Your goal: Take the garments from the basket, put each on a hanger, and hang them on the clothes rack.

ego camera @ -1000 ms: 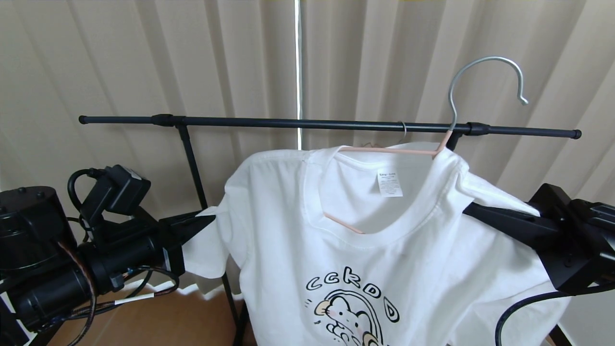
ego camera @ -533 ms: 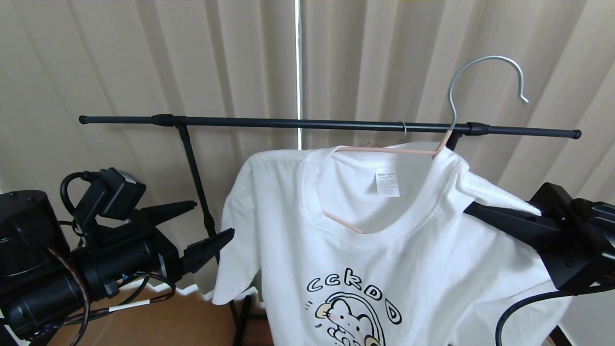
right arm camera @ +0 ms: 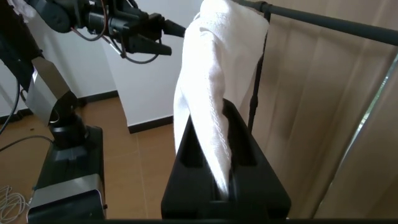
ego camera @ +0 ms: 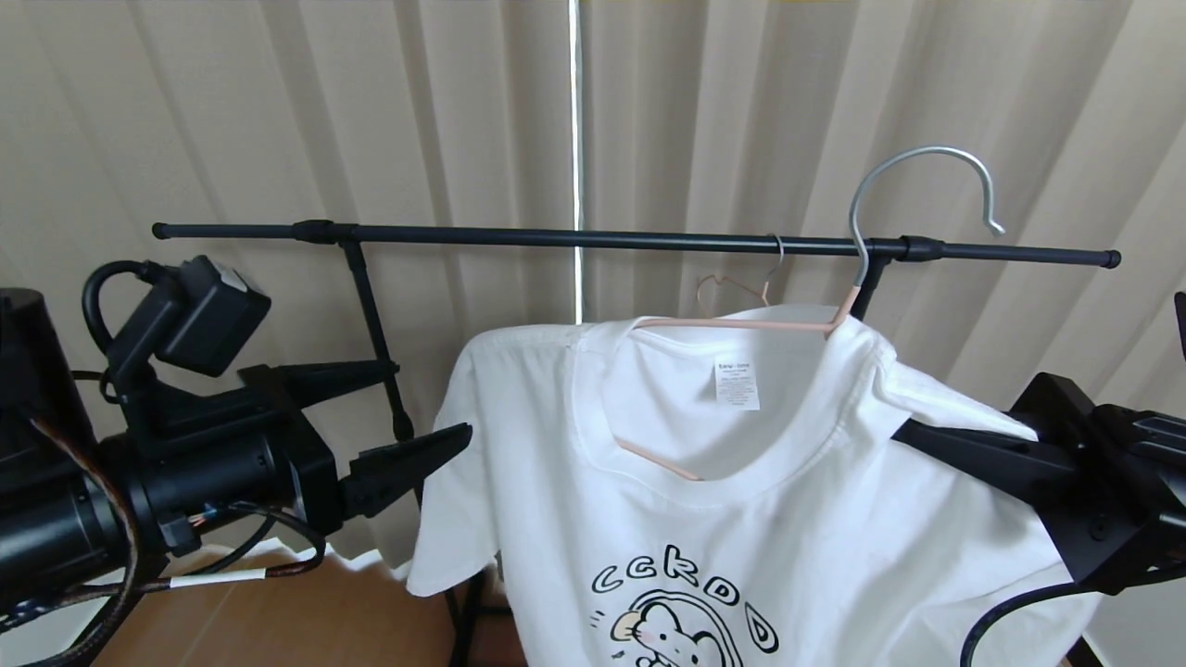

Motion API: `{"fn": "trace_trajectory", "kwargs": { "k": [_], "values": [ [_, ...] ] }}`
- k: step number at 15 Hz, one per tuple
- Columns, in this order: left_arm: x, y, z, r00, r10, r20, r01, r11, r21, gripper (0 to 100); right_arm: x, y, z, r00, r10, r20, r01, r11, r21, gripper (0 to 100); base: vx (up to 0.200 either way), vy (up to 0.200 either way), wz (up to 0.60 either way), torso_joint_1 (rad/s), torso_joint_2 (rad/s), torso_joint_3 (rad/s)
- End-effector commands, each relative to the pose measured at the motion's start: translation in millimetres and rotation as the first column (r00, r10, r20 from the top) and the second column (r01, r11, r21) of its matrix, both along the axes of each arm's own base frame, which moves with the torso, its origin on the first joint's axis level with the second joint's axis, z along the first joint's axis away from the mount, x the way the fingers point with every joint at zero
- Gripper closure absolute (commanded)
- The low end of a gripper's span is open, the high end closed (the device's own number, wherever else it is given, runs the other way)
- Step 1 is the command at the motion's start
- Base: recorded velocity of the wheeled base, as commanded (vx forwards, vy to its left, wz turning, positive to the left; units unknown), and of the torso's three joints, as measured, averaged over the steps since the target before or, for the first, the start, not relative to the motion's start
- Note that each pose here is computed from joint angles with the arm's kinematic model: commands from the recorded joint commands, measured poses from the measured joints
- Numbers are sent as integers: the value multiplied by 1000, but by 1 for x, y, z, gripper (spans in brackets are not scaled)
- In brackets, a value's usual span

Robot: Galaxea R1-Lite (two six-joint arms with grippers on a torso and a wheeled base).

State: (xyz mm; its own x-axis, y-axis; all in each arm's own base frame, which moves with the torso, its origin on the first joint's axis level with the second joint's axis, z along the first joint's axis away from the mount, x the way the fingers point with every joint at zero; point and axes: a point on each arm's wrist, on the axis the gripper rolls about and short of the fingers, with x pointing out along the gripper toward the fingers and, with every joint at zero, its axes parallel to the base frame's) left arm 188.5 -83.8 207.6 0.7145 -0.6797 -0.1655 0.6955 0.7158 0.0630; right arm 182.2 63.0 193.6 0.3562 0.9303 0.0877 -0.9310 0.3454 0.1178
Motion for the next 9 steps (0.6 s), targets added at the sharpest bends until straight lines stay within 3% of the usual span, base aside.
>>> {"fn": "trace_trajectory", "kwargs": {
  "k": [1,6,9],
  "values": [
    [-5,-5,35,997,-33,69,34,999,-28,0,1,0,-2,1000,2,-11,-2,1000,-3,100,0,0,0,0,0,0],
    [-1,-16,75,978,-208,-23,208,978,-12,0,2,1,-3,1000,3,-14,-3,1000,-4,100,0,0,0,0,0,0],
    [16,-25,91,959,-270,-91,274,961,36,0,1,1,-4,999,27,-18,-27,1000,-8,100,0,0,0,0,0,0]
  ]
}}
